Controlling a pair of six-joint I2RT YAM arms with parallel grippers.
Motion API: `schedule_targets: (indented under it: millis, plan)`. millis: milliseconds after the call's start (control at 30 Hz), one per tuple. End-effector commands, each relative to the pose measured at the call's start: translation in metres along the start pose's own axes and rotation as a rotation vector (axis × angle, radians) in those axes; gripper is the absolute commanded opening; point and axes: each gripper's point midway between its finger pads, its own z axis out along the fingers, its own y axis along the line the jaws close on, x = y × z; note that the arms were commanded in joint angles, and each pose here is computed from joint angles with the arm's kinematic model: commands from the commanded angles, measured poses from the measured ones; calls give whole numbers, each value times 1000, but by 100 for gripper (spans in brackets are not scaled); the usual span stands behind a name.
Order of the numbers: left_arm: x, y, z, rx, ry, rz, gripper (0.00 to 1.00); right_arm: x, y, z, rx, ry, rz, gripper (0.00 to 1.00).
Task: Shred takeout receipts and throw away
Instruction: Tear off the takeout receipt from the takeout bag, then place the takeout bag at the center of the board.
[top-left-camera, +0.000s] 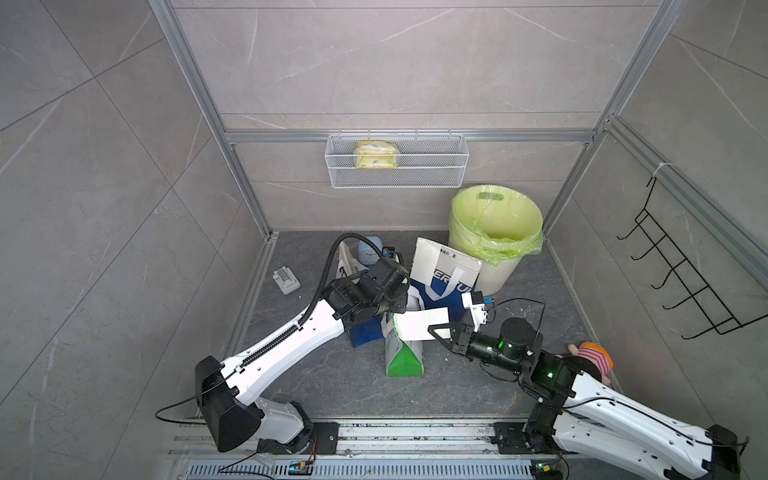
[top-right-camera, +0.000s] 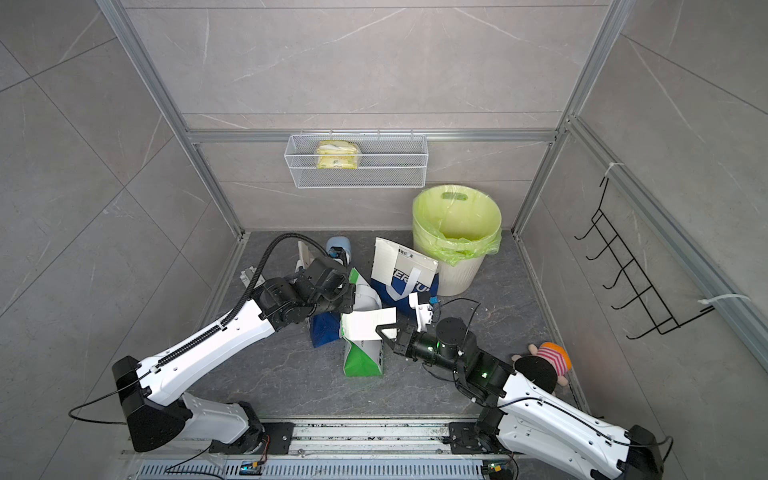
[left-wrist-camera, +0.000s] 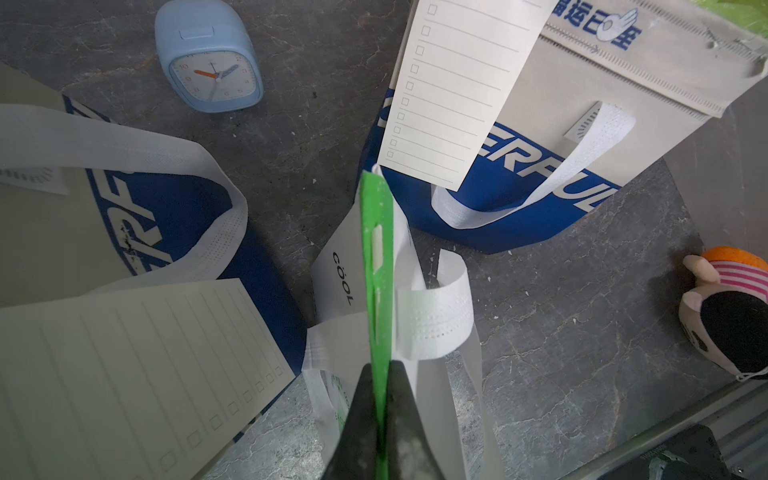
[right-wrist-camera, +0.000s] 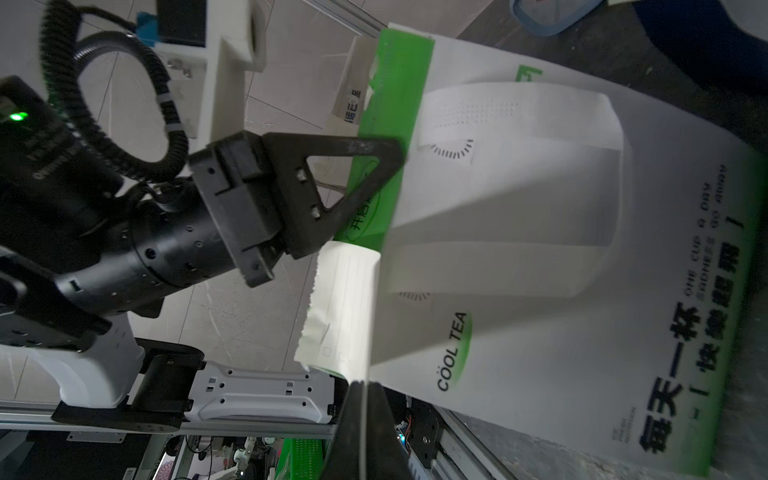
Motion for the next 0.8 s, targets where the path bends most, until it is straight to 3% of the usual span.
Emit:
schedule_targets:
  millis: [0,233,433,667,700,733,767]
  plan:
    - [12,19,9,-99,45,30,0,-1,8,-14,43,9,-120,0]
    - [15,23,12,-122,59,52,0,-13,44,-37,-15,-20,-211,0]
    - [14,19,11,-100,63,52,0,-11,47,-37,-14,-2,-242,0]
    - [6,7,2,-36,54,70,0,-33,49,-62,122,-60,-395,0]
    - [3,2,-1,-16,52,80,3,-38,48,-67,152,-73,-430,0]
    - [0,-1,-3,-3,47,87,14,-42,47,-70,181,-80,-459,0]
    - [-4,-4,-6,8,41,94,33,-47,46,-73,213,-88,-490,0]
